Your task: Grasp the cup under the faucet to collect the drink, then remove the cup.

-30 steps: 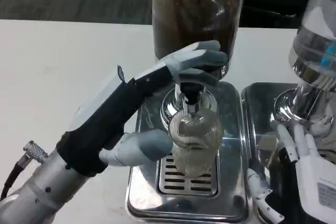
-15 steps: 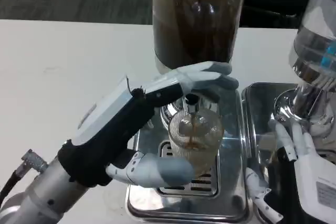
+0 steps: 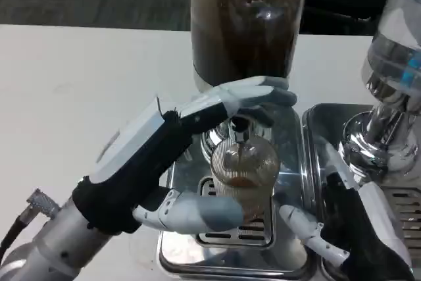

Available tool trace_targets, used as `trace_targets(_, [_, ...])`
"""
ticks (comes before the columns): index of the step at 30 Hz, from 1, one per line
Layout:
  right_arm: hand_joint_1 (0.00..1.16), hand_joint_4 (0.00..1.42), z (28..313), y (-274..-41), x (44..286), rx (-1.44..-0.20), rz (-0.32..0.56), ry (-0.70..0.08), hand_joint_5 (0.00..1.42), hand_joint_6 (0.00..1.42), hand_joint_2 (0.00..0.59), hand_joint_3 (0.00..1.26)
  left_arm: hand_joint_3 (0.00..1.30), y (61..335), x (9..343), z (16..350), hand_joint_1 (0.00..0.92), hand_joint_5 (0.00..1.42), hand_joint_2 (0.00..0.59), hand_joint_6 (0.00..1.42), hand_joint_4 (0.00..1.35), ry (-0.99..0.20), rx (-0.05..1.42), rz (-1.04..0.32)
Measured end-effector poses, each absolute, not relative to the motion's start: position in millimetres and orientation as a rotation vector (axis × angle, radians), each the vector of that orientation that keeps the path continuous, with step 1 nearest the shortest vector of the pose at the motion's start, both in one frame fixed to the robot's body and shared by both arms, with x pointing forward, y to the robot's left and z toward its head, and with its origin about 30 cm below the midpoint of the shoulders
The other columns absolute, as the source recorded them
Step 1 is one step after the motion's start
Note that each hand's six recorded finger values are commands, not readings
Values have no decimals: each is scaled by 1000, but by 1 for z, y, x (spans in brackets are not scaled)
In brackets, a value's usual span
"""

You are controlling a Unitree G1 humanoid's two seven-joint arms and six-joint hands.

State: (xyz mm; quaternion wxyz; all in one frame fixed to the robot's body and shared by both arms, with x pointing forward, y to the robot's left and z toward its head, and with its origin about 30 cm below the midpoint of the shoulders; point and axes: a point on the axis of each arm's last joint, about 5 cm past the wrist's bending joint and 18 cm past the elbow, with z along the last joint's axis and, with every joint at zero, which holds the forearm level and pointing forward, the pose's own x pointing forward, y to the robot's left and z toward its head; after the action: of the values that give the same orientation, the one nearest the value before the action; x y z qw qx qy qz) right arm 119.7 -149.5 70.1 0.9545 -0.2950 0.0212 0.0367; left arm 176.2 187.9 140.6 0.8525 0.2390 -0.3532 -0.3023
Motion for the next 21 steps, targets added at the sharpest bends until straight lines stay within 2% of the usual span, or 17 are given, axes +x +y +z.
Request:
trace_targets(4, [467, 0, 68, -150, 129, -575, 118, 39, 0, 0, 260, 0, 285, 188, 176, 140, 0, 377, 106, 364, 181, -742, 501, -635])
trace_targets(10, [543, 0, 69, -150, 141, -582, 183, 13, 0, 0, 237, 0, 289, 187, 176, 140, 0, 377, 107, 364, 181, -743, 500, -634])
trace_targets(21, [563, 0, 67, -146, 146, -553, 212, 25, 0, 0, 227, 0, 298, 186, 176, 140, 0, 376, 110, 365, 181, -742, 494, -626])
